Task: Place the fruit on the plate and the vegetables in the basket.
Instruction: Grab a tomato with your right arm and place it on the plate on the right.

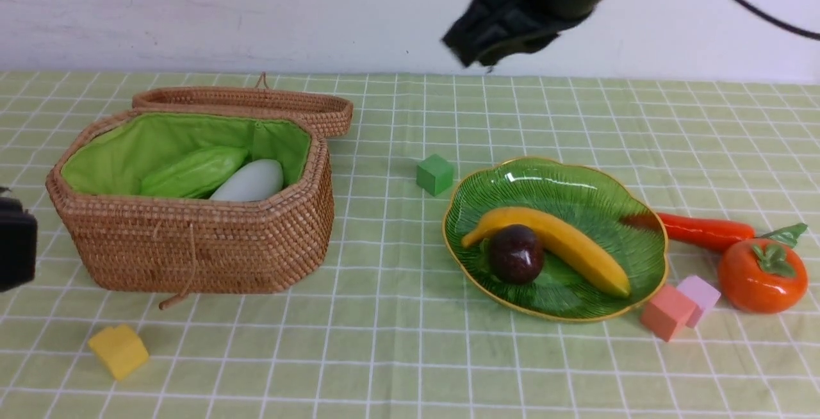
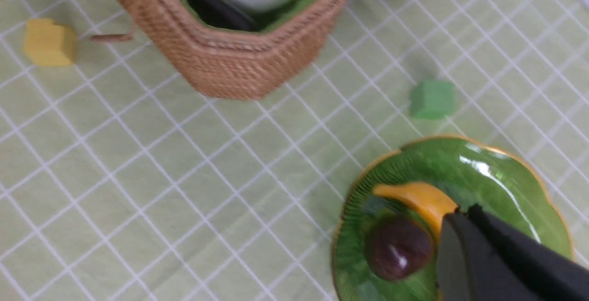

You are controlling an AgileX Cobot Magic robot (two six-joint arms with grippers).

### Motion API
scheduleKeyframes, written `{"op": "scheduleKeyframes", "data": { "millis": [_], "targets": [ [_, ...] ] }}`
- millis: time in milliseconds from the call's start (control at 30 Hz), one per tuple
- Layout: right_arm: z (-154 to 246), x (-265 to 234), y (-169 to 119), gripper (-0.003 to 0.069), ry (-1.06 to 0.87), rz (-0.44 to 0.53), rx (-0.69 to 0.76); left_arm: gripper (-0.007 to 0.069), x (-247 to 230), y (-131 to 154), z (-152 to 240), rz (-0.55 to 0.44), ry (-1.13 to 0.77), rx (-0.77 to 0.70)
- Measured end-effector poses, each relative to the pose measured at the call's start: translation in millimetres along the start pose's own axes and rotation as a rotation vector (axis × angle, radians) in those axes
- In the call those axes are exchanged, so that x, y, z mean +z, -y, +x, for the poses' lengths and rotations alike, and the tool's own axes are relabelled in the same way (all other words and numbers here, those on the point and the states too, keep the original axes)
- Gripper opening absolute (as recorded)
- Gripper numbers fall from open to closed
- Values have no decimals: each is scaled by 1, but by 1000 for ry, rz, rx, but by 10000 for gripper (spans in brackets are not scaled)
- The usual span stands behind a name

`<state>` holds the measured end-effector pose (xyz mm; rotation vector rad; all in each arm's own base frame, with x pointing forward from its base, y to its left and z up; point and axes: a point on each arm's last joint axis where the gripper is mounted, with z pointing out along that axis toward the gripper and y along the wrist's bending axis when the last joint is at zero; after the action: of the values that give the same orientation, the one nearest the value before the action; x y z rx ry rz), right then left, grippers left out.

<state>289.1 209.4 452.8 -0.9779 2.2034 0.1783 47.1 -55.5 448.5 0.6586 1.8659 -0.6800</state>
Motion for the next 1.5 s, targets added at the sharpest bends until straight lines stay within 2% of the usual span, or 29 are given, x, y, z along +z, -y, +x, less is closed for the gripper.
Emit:
{"op": "scheduleKeyframes", "data": {
  "millis": [167,467,633,767,833,933,967,1000,1067,1167,1267,1500],
  "targets": [
    [63,-19,47,-3,-129,100,143,51,0,5,0,55,-2,24],
    [180,-4,121,13,-428,221,479,53,0,6,0,65,-2,38],
    [206,16,153,72,-432,222,618,53,0,6,0,68,-2,36],
    [215,47,169,213,-418,186,643,54,0,6,1,69,-11,35],
    [220,66,176,323,-417,182,667,57,0,6,1,69,-14,36],
    [226,84,184,514,-410,219,762,57,0,6,2,69,-18,36],
    [227,86,184,527,-414,222,770,57,0,6,2,69,-20,36],
    [230,91,187,606,-424,254,823,57,0,6,2,69,-26,36],
    [236,93,191,664,-439,309,908,57,0,6,3,69,-30,36],
    [247,95,201,673,-446,380,1010,57,0,6,3,69,-32,36],
    [262,97,214,654,-428,399,1107,57,0,6,3,68,-37,36],
    [293,112,234,603,-391,299,1277,64,0,6,4,68,-46,36]
  ]
}}
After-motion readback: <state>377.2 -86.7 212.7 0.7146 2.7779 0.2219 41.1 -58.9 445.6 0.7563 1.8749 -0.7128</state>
